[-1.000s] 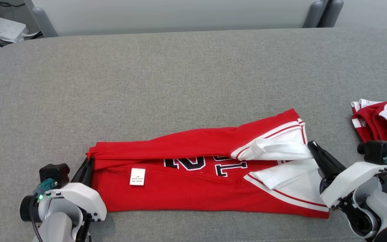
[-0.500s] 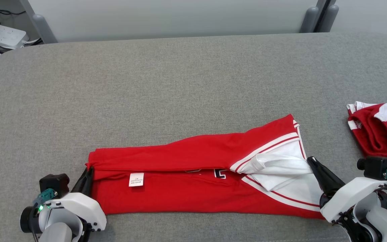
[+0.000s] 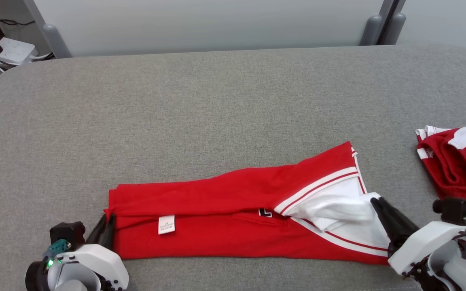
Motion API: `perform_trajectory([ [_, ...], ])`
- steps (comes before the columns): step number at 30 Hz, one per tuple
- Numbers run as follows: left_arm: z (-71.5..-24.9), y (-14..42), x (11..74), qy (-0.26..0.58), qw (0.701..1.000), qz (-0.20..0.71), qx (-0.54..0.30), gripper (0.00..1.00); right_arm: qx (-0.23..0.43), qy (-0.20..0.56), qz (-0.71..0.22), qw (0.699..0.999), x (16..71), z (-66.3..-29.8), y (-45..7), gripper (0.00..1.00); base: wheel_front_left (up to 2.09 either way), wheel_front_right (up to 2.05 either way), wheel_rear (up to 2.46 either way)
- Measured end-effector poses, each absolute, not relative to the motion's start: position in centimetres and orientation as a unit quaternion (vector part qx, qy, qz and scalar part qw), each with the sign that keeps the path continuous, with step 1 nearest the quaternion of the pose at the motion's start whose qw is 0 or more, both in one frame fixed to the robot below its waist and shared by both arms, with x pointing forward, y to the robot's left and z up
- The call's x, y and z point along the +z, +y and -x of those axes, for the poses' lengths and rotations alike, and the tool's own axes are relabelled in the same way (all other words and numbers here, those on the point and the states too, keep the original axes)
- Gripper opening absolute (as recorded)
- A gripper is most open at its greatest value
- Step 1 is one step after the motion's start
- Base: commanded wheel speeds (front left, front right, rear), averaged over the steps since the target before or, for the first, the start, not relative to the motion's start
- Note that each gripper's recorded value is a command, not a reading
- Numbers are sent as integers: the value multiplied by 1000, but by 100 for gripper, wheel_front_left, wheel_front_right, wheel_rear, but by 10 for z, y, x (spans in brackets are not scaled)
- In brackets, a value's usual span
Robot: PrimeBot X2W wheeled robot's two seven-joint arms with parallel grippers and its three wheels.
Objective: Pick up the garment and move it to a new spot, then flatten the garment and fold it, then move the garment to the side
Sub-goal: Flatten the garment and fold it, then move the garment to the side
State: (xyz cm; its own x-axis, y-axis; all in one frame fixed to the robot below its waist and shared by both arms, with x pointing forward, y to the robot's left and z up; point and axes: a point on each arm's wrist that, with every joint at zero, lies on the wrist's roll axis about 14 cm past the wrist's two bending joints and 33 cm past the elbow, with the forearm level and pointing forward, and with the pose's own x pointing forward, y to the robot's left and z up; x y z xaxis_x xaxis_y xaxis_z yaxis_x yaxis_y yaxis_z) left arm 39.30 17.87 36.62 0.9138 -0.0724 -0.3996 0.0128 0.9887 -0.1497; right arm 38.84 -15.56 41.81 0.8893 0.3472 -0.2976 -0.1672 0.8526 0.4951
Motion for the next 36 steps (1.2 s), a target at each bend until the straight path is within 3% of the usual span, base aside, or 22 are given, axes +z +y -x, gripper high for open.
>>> perform_trajectory([
  [9, -400, 190, 395, 146, 987, 69, 11, 100, 81, 140, -228, 960, 433, -413, -185, 100, 0, 0, 0],
  [16, -395, 192, 404, 127, 989, 72, 21, 100, 88, 177, -220, 955, 404, -410, -158, 100, 0, 0, 0],
  [36, -390, 210, 412, 108, 990, 70, 49, 100, 86, 225, -174, 955, 366, -434, -147, 100, 0, 0, 0],
])
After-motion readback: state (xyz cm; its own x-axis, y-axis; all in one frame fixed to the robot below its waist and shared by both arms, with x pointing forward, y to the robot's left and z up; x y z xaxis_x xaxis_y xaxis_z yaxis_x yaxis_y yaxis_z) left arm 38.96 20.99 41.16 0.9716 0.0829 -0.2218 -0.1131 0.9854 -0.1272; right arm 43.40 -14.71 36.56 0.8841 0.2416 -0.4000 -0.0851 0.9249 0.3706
